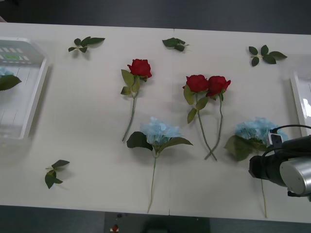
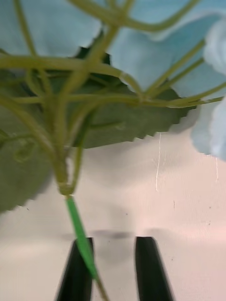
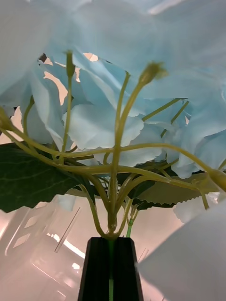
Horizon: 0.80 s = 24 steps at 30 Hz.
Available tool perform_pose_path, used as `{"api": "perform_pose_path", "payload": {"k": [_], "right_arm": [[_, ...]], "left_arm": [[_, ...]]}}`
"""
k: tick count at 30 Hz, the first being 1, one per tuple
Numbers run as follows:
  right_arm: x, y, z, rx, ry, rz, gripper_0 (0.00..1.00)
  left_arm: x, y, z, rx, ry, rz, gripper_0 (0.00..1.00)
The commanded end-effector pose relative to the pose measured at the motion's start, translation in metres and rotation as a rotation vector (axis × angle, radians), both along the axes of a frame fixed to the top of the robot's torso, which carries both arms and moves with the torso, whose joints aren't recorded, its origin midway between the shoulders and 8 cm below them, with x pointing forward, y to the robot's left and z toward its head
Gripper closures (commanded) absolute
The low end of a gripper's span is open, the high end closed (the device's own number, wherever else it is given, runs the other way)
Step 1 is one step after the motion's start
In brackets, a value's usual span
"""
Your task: Put the red flowers into the right box and the blue flowers into the left box
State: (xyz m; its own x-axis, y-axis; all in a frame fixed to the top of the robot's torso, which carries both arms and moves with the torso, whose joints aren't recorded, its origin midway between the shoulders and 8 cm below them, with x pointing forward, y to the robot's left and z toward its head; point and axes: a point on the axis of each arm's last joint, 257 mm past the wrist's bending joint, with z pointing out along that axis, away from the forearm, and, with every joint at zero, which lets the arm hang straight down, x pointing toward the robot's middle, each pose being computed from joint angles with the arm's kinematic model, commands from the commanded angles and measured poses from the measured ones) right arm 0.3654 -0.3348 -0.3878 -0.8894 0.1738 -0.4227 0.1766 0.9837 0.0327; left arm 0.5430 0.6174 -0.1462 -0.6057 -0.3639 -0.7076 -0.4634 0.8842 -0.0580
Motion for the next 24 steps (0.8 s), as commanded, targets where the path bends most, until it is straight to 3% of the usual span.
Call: {"api": "perform_pose_path", "payload": {"k": [1, 5, 10, 17, 24], "right_arm": [[0.016, 0.012, 0.013, 0.023, -0.044, 0.008, 1.0], [0.022, 0.013, 0.02, 0.03, -0.064, 0.012, 1.0], [0.036, 0.01, 0.042, 0.034, -0.122, 0.032, 1.0], [0.05, 0.007, 0.077, 0.045, -0.192, 0.144, 1.0], [0.061, 0.02, 0.115, 0.067, -0.249, 0.302, 1.0]], "left_arm": [[0.008, 0.0, 0.023, 0.034, -0.032, -0.035, 0.55], [0.009, -0.003, 0.024, 0.025, -0.035, -0.039, 0.22], [0.014, -0.012, 0.03, 0.02, -0.051, -0.058, 0.01], [0.027, -0.039, 0.049, -0.01, -0.098, -0.108, 0.0], [0.024, -0.094, 0.072, -0.068, -0.072, -0.189, 0.0]]}}
